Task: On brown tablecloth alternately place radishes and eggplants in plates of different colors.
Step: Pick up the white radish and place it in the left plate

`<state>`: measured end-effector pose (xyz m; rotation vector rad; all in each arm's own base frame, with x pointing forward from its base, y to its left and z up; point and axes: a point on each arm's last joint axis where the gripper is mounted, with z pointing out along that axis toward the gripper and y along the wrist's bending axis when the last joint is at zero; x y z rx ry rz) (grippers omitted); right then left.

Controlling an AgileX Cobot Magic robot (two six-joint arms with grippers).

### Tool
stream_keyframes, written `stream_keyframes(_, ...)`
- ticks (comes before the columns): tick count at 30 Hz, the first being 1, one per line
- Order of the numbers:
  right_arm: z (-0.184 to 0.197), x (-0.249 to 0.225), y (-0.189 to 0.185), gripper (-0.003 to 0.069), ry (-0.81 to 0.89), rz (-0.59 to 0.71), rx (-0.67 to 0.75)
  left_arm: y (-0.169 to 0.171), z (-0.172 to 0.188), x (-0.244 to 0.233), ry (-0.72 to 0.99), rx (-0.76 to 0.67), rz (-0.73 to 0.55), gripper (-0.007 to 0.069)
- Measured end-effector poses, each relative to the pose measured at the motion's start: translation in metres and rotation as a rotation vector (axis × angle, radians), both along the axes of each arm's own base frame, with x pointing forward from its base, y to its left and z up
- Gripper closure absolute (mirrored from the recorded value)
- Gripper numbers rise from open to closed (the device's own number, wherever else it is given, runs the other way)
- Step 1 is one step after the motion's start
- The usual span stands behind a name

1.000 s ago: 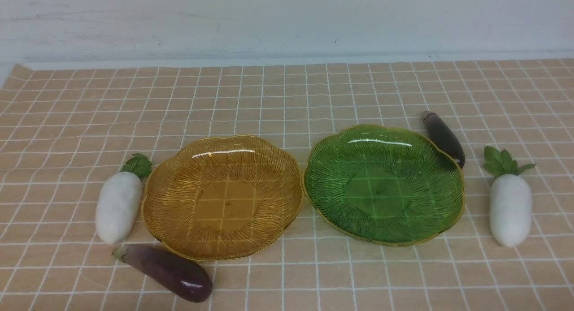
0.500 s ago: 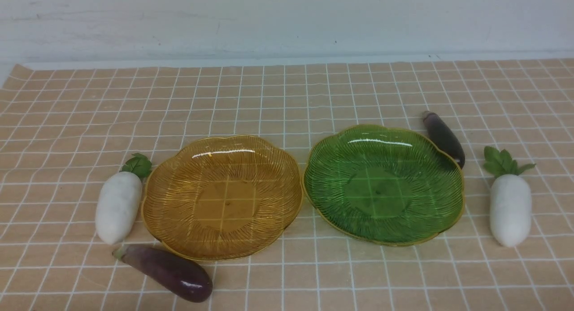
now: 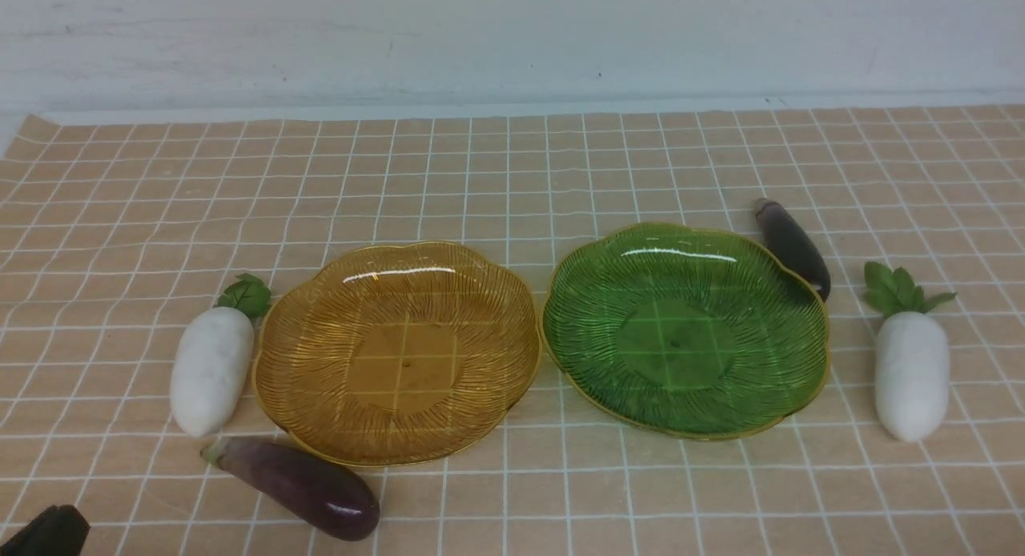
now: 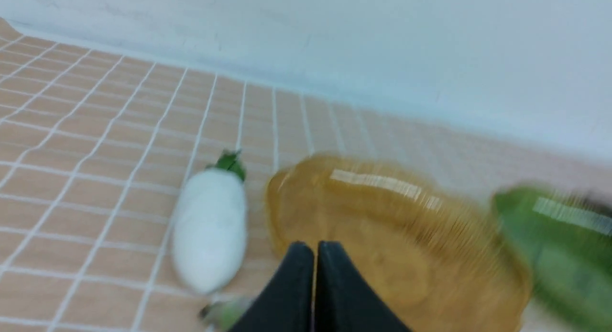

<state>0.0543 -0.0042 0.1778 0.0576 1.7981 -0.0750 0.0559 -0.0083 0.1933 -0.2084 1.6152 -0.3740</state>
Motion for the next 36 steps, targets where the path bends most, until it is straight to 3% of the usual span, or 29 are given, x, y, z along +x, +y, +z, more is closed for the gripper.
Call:
stream_keyframes(14, 0.000, 0.000, 0.000, 0.0674, 0.000, -0.001, 0.004, 0.015, 0.025, -0.002, -0.239, -0.325, 0.135, 0.0628)
stream_keyframes(19, 0.001, 0.000, 0.001, 0.0674, -0.022, -0.002, 0.050, 0.006, 0.074, -0.011, -0.267, -0.254, 0.034, 0.0628)
stream_keyframes(21, 0.006, 0.001, 0.002, 0.0674, -0.078, -0.005, 0.147, -0.003, 0.105, -0.011, -0.202, -0.171, -0.049, 0.0628)
stream_keyframes(26, 0.017, 0.003, 0.003, 0.0674, -0.227, -0.013, 0.482, -0.019, 0.129, 0.018, 0.105, -0.026, -0.172, 0.0628)
stream_keyframes(27, 0.020, 0.003, 0.003, 0.0674, -0.263, -0.047, 0.644, -0.021, 0.128, 0.032, 0.221, 0.017, -0.217, 0.0628)
stream_keyframes(28, 0.020, 0.003, 0.003, 0.0674, -0.266, -0.049, 0.664, -0.022, 0.128, 0.036, 0.263, 0.025, -0.229, 0.0628)
stream_keyframes(31, 0.023, 0.003, 0.002, 0.0674, -0.304, -0.069, 0.909, -0.023, 0.122, 0.077, 0.608, 0.104, -0.245, 0.0628)
stream_keyframes(32, 0.023, 0.003, 0.002, 0.0674, -0.311, -0.074, 0.942, -0.021, 0.117, 0.096, 0.723, 0.130, -0.230, 0.0628)
stream_keyframes(36, 0.023, 0.003, 0.001, 0.0674, -0.315, -0.068, 0.876, -0.015, 0.116, 0.147, 0.895, 0.214, -0.172, 0.0628)
